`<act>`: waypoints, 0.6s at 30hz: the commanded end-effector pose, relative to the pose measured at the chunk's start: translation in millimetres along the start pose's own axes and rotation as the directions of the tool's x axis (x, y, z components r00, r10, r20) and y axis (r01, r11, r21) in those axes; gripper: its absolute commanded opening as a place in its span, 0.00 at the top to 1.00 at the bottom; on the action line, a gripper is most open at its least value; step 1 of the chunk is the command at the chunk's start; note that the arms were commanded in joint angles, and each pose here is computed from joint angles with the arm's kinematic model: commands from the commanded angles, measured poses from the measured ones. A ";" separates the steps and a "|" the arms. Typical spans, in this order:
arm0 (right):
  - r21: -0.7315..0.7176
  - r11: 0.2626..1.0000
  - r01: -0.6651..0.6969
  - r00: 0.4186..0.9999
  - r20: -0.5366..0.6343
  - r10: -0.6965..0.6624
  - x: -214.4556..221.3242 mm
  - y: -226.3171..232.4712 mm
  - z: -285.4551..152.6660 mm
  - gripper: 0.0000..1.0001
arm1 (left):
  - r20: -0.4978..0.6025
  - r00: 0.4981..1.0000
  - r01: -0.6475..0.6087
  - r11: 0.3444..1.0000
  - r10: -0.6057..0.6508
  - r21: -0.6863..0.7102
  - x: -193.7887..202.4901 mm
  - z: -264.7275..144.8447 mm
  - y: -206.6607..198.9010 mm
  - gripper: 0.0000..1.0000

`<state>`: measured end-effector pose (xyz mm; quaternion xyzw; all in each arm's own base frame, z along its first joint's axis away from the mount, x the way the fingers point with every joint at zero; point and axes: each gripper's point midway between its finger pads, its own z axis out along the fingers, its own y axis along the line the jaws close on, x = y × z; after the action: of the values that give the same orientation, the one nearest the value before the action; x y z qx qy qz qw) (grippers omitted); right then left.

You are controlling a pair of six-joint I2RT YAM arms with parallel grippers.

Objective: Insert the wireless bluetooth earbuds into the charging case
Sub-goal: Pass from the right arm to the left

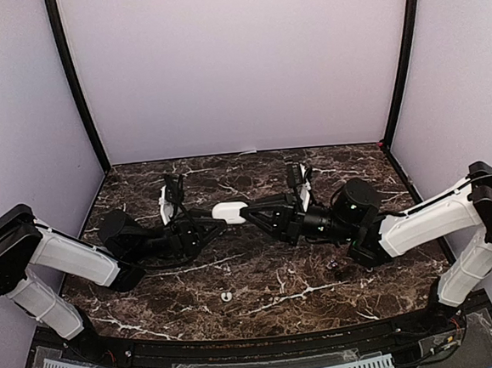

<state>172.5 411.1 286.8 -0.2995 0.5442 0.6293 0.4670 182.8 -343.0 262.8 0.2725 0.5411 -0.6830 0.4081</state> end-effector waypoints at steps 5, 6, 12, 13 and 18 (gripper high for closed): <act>-0.052 0.999 0.016 0.999 0.035 -0.014 -8.7 13.4 7.4 0.91 | 0.034 0.998 -0.055 0.998 0.054 0.031 -16.3 1.3 -13.4 0.54; -0.051 0.999 0.014 0.999 0.033 -0.013 -7.8 12.7 8.0 0.91 | 0.033 0.998 -0.054 0.998 0.053 0.030 -15.7 1.1 -13.1 0.55; -0.050 0.999 0.010 1.000 0.027 -0.009 -4.4 11.6 9.4 0.91 | 0.030 0.998 -0.057 0.998 0.056 0.032 -14.7 0.7 -13.5 0.64; -0.050 0.999 0.010 1.000 0.027 -0.008 -4.4 11.6 9.2 0.91 | 0.030 0.998 -0.059 0.998 0.058 0.032 -14.9 0.8 -13.5 0.67; -0.044 0.999 0.022 0.999 0.032 -0.020 -6.9 12.7 6.9 0.79 | 0.018 0.997 -0.071 0.997 0.071 0.032 -11.9 -0.3 -13.8 0.89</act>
<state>170.6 416.8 278.6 -0.3025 0.5498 0.6300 0.4575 183.3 -341.6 265.6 0.2780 0.5362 -0.6774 0.4199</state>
